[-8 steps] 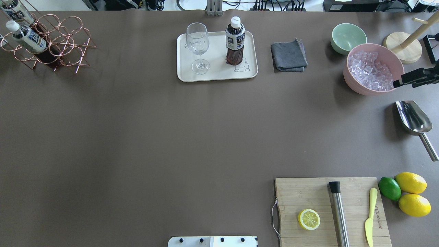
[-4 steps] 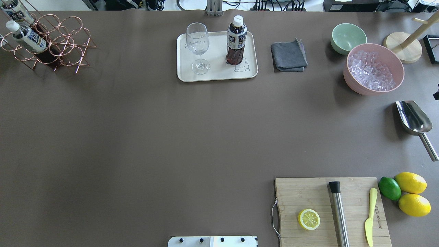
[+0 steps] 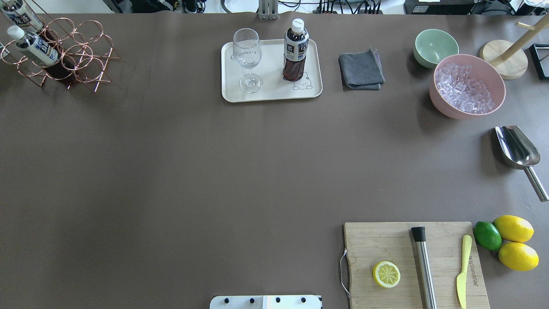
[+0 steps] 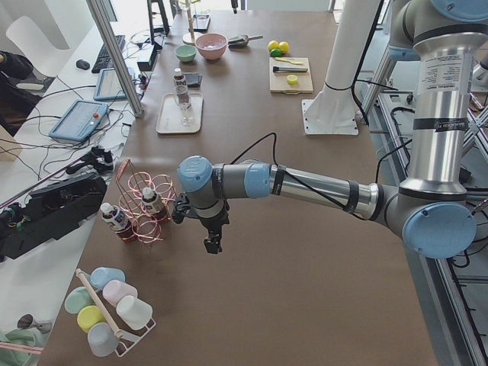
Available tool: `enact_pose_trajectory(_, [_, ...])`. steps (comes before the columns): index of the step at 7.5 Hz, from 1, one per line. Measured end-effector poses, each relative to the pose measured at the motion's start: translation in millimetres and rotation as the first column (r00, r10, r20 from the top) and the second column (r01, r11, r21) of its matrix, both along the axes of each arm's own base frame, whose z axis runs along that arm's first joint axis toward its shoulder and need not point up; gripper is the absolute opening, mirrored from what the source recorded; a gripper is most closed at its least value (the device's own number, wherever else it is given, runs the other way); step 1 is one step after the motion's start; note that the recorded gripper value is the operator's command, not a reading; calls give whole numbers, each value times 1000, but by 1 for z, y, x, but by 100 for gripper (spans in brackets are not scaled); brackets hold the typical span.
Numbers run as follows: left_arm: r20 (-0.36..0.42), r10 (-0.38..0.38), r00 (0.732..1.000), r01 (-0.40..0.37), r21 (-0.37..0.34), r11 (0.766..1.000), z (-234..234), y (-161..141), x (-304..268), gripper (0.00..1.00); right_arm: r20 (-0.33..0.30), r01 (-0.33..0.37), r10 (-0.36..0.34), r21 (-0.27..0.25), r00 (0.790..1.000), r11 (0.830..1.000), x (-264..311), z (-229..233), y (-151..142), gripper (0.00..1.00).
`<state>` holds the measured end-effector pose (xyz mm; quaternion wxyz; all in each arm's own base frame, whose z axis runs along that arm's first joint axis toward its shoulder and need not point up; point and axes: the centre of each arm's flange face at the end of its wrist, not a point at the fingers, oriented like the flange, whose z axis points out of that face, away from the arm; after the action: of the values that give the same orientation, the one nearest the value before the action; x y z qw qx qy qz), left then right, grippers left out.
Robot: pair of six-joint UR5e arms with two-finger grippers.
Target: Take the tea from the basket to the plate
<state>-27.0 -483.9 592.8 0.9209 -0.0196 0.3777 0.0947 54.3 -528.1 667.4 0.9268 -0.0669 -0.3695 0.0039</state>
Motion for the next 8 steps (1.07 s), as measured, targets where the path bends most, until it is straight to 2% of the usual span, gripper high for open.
enact_pose_trajectory(2, [-3, 0, 1000, 0, 8, 1000, -4, -1, 0, 99, -66, 24, -23, 10, 998, 1000, -3, 0, -1, 99])
enact_pose_trajectory(4, [-4, 0, 1000, 0, 14, 1000, -7, -1, 0, 99, -87, 18, -14, 48, 996, 999, -7, -3, -6, 99])
enact_pose_trajectory(6, [-5, 1, 1000, -1, 17, 1000, -8, -1, 0, 99, -96, -30, 35, 56, 995, 998, -12, -3, -7, 99])
enact_pose_trajectory(8, [-5, 2, 1000, -1, 20, 1000, -9, -2, 1, 99, -91, 1, 7, 86, 996, 996, -19, -3, -8, 100])
